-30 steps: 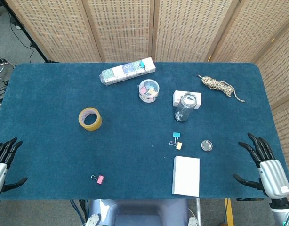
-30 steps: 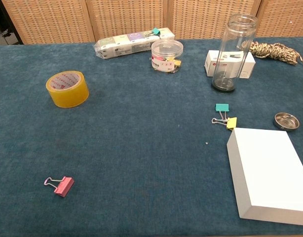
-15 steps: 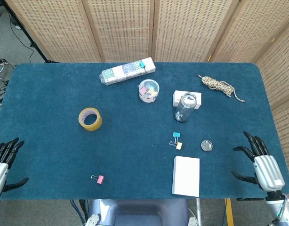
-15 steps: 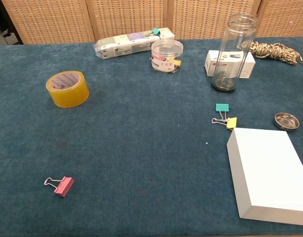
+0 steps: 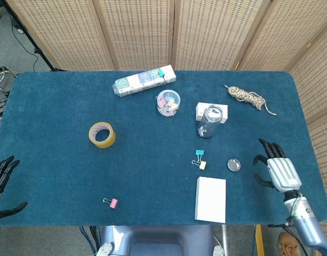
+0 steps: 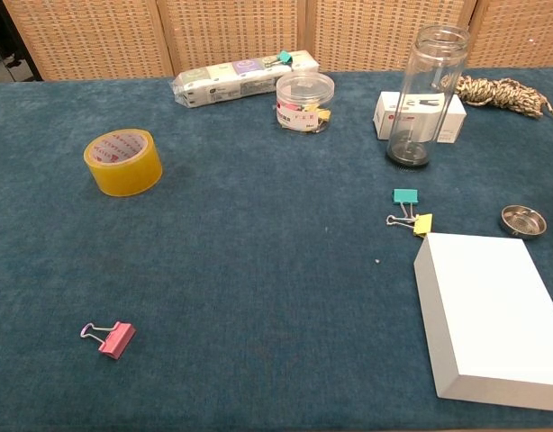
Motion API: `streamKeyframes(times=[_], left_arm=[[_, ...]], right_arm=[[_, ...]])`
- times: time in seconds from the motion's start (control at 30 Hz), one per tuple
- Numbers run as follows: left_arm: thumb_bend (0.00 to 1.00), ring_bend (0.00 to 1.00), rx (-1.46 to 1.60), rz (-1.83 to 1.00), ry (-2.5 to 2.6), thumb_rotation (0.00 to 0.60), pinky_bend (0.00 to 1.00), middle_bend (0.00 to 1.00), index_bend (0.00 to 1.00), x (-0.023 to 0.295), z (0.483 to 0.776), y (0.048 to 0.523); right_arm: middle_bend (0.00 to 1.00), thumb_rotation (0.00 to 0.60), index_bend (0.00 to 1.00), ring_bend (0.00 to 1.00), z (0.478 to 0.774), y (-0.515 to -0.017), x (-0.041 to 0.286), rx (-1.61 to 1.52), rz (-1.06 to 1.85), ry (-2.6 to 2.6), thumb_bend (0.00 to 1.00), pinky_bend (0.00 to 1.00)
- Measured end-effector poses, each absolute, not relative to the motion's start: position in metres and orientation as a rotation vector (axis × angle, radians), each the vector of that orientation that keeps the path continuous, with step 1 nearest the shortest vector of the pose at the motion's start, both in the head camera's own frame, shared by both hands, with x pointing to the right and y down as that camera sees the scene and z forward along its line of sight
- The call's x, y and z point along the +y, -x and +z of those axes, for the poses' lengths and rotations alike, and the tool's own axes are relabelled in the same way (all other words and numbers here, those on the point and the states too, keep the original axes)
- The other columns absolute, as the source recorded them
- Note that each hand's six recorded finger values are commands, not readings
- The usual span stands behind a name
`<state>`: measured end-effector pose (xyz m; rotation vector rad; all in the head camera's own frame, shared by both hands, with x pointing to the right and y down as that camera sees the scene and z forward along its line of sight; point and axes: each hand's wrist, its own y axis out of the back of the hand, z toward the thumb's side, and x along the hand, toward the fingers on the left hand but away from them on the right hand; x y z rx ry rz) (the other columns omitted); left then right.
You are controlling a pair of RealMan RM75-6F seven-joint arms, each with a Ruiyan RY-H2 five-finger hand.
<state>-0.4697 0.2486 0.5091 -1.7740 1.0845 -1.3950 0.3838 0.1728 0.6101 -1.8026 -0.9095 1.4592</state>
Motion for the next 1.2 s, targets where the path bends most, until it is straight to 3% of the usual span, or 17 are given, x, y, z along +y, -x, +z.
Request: streamKeyframes(times=[0.53,1.2], left_arm=[[0.03,0.0,1.103,-1.379,1.799,0.6,0.0,0.0,0.0,0.248,0.505,0.475],[0.03,0.0,1.11,-1.379,1.807,0.6,0.0,0.0,0.0,0.247,0.504,0.476]], right_arm=[[0.0,0.6,0.45,0.0,0.659,-0.345,0.15,-0.786,1.532,1.807,0.36,0.0],[0.0,0.6,0.47,0.0,0.689,-0.327,0.153,-0.762,1.553,1.823,0.36,0.0]])
